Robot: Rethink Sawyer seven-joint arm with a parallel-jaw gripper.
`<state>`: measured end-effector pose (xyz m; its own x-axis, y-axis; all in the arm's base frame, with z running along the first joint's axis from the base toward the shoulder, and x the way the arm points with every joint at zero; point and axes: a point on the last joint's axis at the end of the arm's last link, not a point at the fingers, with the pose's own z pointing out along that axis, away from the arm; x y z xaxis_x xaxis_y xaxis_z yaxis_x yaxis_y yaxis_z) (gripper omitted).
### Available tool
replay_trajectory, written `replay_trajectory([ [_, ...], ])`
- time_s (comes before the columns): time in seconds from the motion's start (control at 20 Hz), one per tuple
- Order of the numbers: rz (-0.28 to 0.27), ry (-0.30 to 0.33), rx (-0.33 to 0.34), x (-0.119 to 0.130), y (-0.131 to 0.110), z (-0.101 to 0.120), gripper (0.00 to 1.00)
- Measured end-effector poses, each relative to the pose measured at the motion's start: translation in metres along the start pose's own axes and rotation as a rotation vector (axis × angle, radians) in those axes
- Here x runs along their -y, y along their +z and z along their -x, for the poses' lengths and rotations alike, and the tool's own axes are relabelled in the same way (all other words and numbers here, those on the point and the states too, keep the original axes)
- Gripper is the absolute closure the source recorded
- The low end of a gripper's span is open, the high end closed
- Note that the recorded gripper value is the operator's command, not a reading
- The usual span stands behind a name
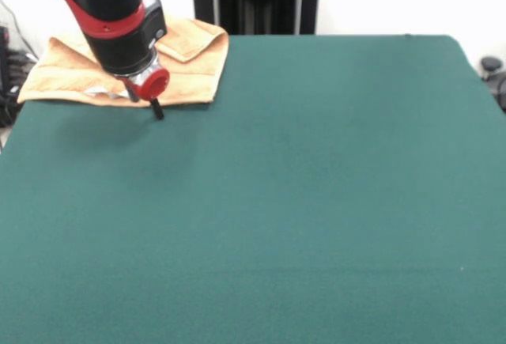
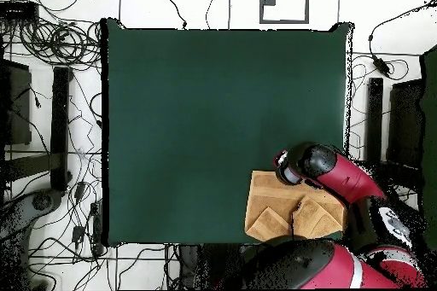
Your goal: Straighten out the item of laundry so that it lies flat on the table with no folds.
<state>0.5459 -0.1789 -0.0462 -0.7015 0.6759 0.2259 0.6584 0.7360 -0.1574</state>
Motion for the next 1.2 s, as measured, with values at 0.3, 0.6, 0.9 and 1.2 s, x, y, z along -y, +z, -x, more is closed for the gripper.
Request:
replay_trajectory([
  [0.3,-0.001,0.000,-0.002,-0.0001,0.0000,0.0002,0.00],
  [0.6,-0.001,0.000,-0.008,-0.0003,0.0000,0.0009,0.00],
  [0.9,-0.001,-0.001,-0.012,-0.0002,-0.0001,0.0016,0.00],
  [1.2,-0.001,-0.002,-0.013,-0.0007,-0.0001,0.0016,1.00],
])
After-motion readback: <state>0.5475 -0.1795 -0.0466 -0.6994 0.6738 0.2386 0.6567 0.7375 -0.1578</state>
